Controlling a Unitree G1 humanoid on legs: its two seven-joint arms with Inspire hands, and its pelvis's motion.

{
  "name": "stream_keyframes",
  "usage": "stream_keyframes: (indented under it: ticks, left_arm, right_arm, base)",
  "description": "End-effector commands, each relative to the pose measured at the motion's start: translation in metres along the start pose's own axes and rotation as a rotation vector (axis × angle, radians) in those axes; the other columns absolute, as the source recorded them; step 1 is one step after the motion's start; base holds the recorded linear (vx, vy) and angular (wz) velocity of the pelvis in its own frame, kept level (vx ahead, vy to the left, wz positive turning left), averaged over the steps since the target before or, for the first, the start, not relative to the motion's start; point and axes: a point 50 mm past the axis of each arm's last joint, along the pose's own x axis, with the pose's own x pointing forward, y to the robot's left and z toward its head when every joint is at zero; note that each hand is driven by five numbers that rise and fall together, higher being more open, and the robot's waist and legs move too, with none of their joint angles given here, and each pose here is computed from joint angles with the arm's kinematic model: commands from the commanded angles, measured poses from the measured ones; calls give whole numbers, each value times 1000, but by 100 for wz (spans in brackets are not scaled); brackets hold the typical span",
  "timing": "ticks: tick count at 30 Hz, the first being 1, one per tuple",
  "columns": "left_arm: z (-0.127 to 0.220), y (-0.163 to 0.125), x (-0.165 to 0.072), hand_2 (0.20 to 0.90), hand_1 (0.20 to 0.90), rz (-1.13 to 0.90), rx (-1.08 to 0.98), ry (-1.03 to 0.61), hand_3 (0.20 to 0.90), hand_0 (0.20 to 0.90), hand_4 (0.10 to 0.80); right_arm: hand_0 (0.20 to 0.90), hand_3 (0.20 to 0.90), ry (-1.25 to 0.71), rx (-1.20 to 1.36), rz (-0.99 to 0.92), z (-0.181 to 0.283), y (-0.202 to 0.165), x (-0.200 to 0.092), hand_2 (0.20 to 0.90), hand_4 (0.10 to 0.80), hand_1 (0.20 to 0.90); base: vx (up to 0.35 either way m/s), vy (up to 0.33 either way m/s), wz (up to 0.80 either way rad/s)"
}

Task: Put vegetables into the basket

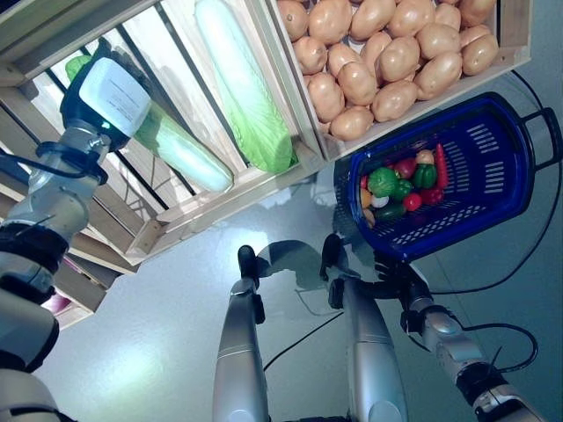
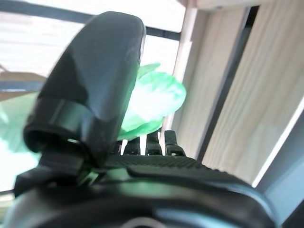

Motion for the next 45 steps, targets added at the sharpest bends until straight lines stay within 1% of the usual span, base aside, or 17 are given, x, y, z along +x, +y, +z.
stream_keyframes:
  ticks: [1, 6, 9, 11, 19, 29, 37, 44, 45]
  left_arm:
    - [-95, 6, -9, 900, 900, 90, 58, 313, 900, 900, 800]
    - [-99, 10, -8, 900, 900, 122, 43, 325, 900, 900, 800]
    - [-102, 11, -9, 900, 900, 145, 18, 369, 900, 900, 800]
    - [-106, 9, -13, 900, 900, 168, -34, 447, 900, 900, 800]
    - [-107, 1, -23, 900, 900, 277, -152, 585, 900, 900, 800]
    - [-107, 2, -28, 900, 900, 429, -291, 719, 900, 900, 800]
    - [-95, 12, -19, 900, 900, 533, -381, 666, 900, 900, 800]
    - [-85, 25, -9, 900, 900, 597, -485, 555, 900, 900, 800]
    - [-82, 27, -7, 900, 900, 600, -503, 514, 900, 900, 800]
  right_arm:
    - [900, 900, -88, 7, -126, 8, -41, -21, 900, 800, 900]
    - [900, 900, -103, 16, -135, 9, -41, -24, 900, 800, 900]
    - [900, 900, -110, 22, -137, 9, -41, -26, 900, 800, 900]
    - [900, 900, -113, 21, -132, 9, -39, -27, 900, 800, 900]
    - [900, 900, -129, 33, -122, 12, -32, -27, 900, 800, 900]
    - [900, 900, -143, 48, -106, 14, -26, -28, 900, 800, 900]
    - [900, 900, -151, 63, -93, 18, -19, -28, 900, 800, 900]
    - [900, 900, -153, 62, -88, 19, -17, -27, 900, 800, 900]
    - [900, 900, -154, 59, -87, 20, -18, -27, 900, 800, 900]
  base:
    - [9, 38, -1]
    - [-1, 2, 1]
    - [-2, 4, 3]
    - [0, 0, 0]
    - [5, -25, -1]
    - [-1, -10, 0]
    - [-2, -28, 1]
    - [-2, -11, 2]
    - [0, 0, 0]
